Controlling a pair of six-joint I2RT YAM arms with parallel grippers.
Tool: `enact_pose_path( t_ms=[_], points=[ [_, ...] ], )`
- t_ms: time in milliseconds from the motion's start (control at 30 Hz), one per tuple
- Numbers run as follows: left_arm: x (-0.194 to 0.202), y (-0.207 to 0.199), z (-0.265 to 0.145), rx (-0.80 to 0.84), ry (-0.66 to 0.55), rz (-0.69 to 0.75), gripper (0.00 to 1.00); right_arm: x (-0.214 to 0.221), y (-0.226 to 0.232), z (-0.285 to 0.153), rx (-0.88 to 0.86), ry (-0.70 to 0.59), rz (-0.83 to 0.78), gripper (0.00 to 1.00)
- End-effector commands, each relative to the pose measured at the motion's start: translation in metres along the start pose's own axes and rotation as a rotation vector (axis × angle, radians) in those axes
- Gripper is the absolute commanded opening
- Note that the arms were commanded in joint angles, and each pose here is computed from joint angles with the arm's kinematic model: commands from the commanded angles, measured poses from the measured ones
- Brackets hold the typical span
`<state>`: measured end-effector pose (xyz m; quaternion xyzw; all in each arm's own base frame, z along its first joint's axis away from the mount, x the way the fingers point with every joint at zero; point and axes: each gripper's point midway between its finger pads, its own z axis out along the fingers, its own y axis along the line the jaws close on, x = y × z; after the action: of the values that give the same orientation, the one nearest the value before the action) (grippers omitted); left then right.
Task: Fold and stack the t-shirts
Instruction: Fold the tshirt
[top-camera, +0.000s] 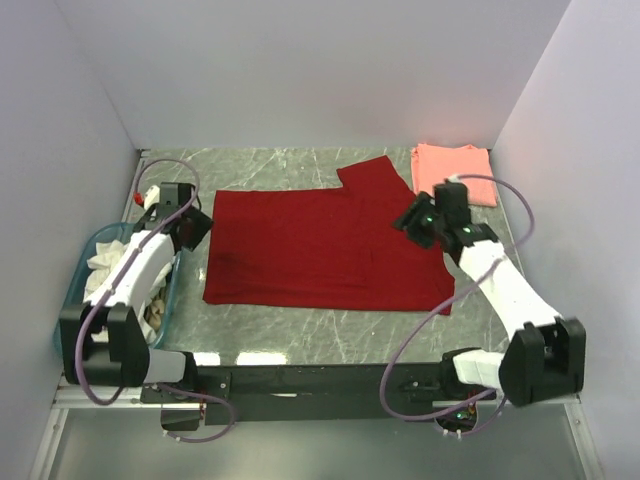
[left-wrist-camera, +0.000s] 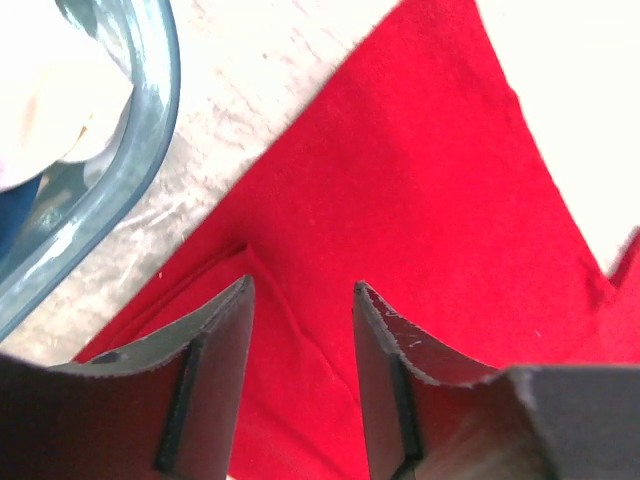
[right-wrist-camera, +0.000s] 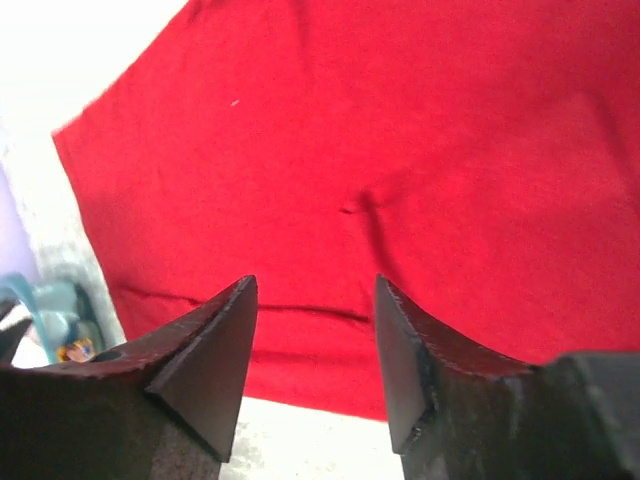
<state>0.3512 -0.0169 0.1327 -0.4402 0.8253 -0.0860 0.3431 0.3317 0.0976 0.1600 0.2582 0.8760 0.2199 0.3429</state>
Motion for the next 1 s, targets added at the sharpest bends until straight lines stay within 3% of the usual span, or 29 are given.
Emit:
enact_pose_path(
  t_ms=[0, 167, 467, 967],
  points=[
    [-0.003, 0.002, 0.008, -0.052, -0.036, 0.024, 0.48, -0.008, 0.033, 0.017, -0.009, -0.047, -0.105, 0.56],
    [0.017, 0.013, 0.028, -0.118, -0.003, 0.038, 0.45, 0.015, 0.03, 0.041, 0.113, -0.011, -0.214, 0.51],
    [0.039, 0.024, 0.046, -0.268, -0.015, 0.068, 0.43, 0.071, 0.021, 0.058, 0.139, 0.067, -0.297, 0.47],
    [0.058, 0.033, 0.063, -0.395, -0.005, 0.076, 0.38, 0.089, 0.017, 0.064, 0.135, 0.093, -0.361, 0.46]
  ],
)
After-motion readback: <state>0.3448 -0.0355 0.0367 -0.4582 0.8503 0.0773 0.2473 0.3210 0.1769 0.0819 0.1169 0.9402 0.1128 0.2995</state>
